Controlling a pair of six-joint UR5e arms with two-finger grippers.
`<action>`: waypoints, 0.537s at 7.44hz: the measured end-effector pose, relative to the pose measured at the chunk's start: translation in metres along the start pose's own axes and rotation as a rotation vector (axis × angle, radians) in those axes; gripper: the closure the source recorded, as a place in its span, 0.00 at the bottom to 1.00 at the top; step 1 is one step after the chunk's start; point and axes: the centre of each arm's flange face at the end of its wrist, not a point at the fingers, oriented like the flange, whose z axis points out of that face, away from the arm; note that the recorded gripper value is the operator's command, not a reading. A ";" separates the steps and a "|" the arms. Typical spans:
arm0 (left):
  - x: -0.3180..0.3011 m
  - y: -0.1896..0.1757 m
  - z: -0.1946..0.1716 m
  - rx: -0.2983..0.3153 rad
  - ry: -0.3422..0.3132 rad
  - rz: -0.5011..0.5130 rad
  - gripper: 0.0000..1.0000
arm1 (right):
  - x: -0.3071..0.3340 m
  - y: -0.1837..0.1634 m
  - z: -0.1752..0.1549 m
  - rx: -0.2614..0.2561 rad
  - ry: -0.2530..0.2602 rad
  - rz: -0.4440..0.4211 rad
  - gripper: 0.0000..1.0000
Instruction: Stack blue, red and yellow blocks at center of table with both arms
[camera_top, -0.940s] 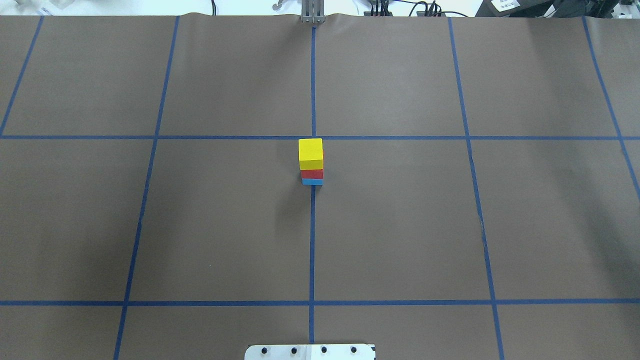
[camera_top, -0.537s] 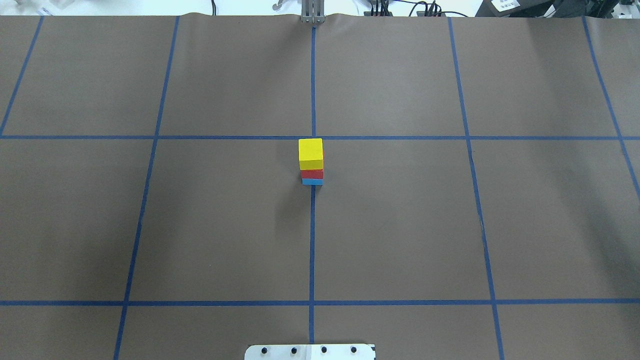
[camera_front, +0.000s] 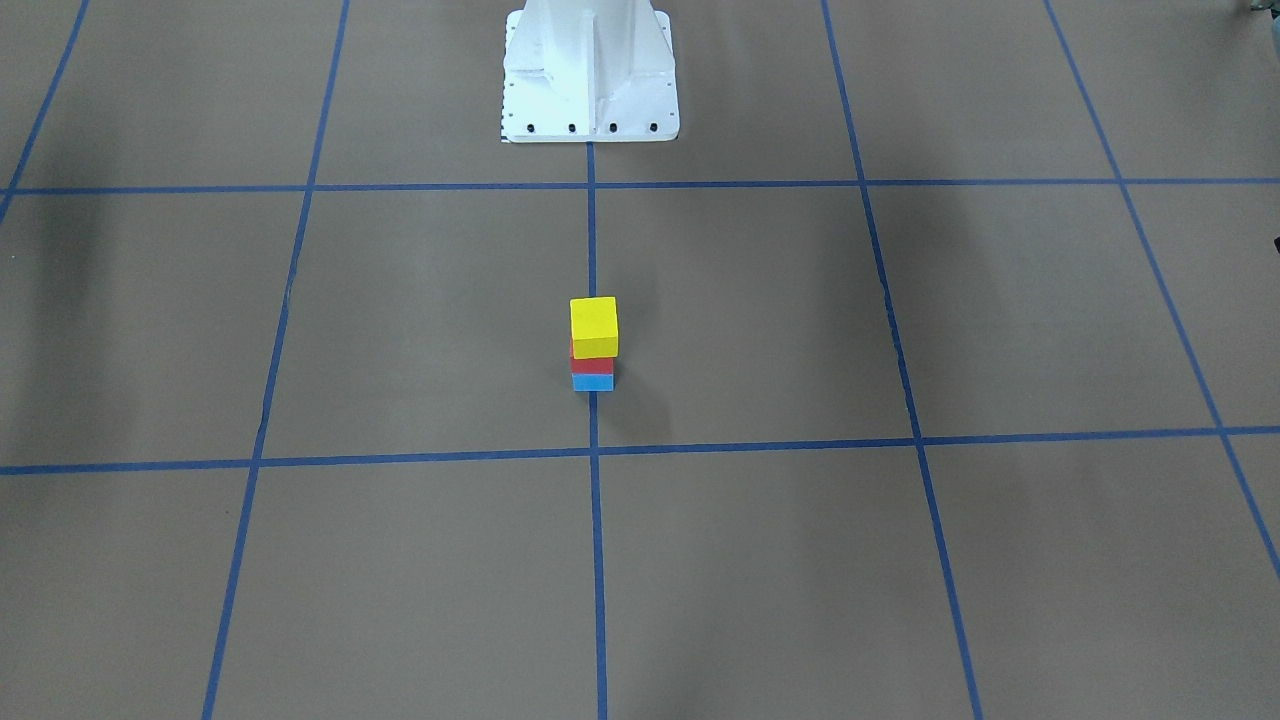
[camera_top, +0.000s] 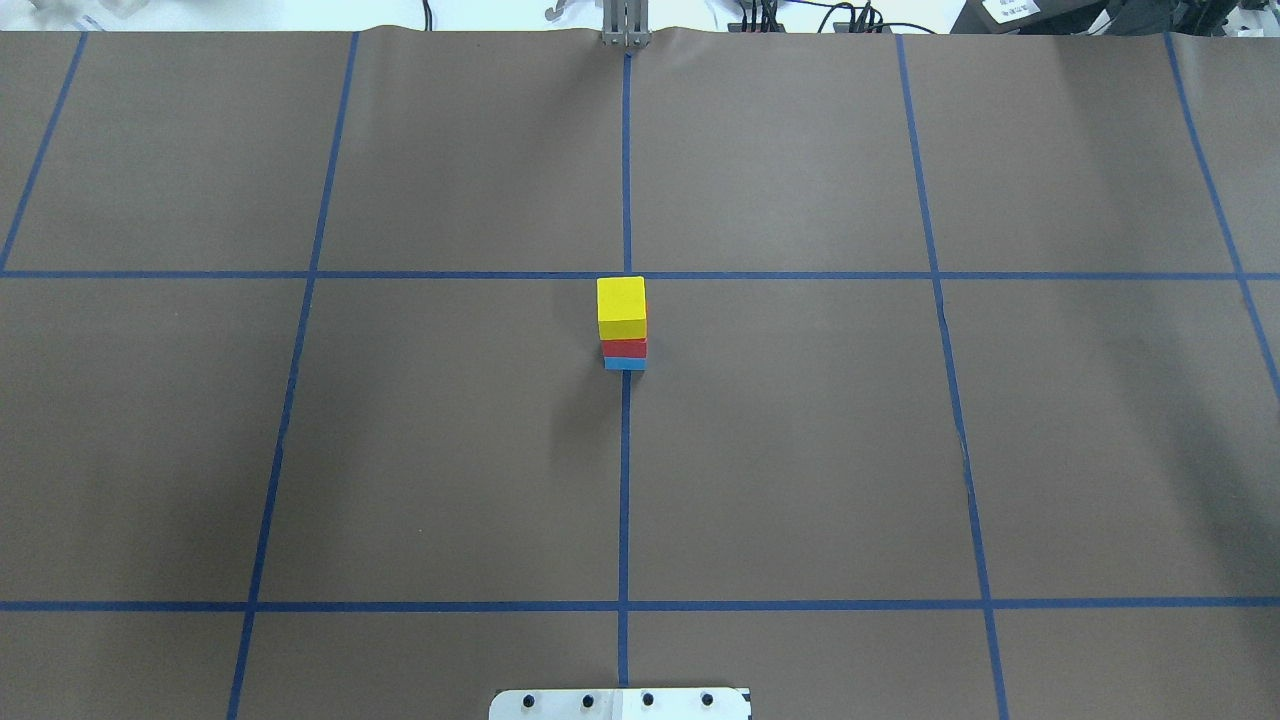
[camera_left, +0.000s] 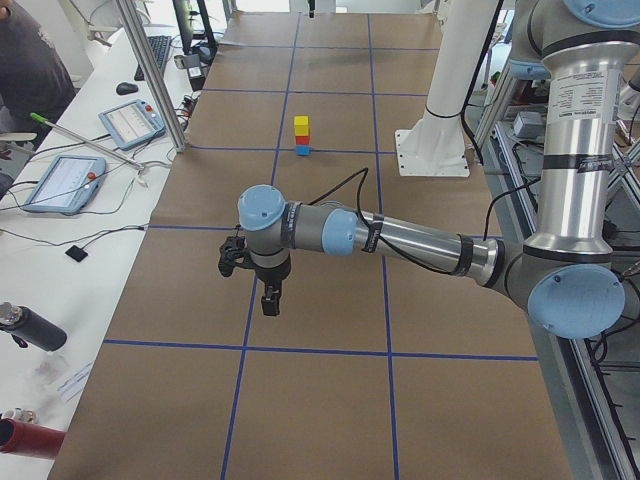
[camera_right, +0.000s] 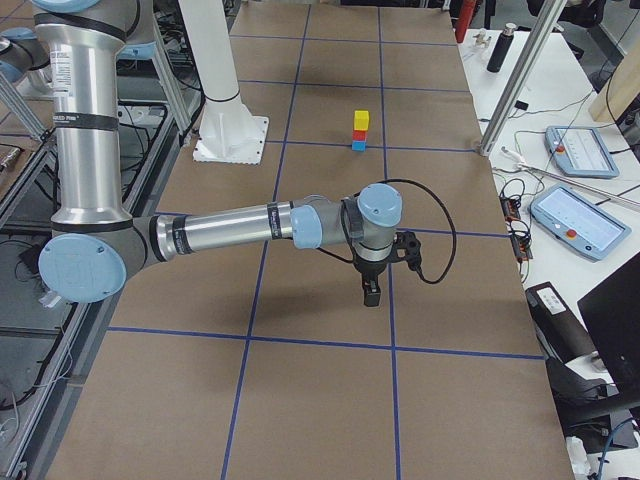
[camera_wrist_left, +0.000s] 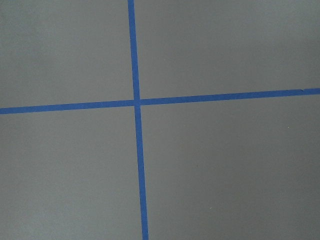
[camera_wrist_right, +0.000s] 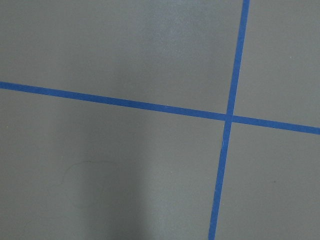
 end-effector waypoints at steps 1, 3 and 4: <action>0.000 0.000 0.000 0.000 0.000 -0.002 0.00 | 0.000 0.001 0.000 -0.001 0.000 0.001 0.00; 0.001 0.000 -0.001 0.004 0.001 0.000 0.00 | 0.001 0.001 0.001 -0.003 0.000 0.002 0.00; 0.003 -0.001 -0.003 0.011 0.002 0.005 0.00 | 0.001 0.001 0.001 -0.003 0.000 0.003 0.00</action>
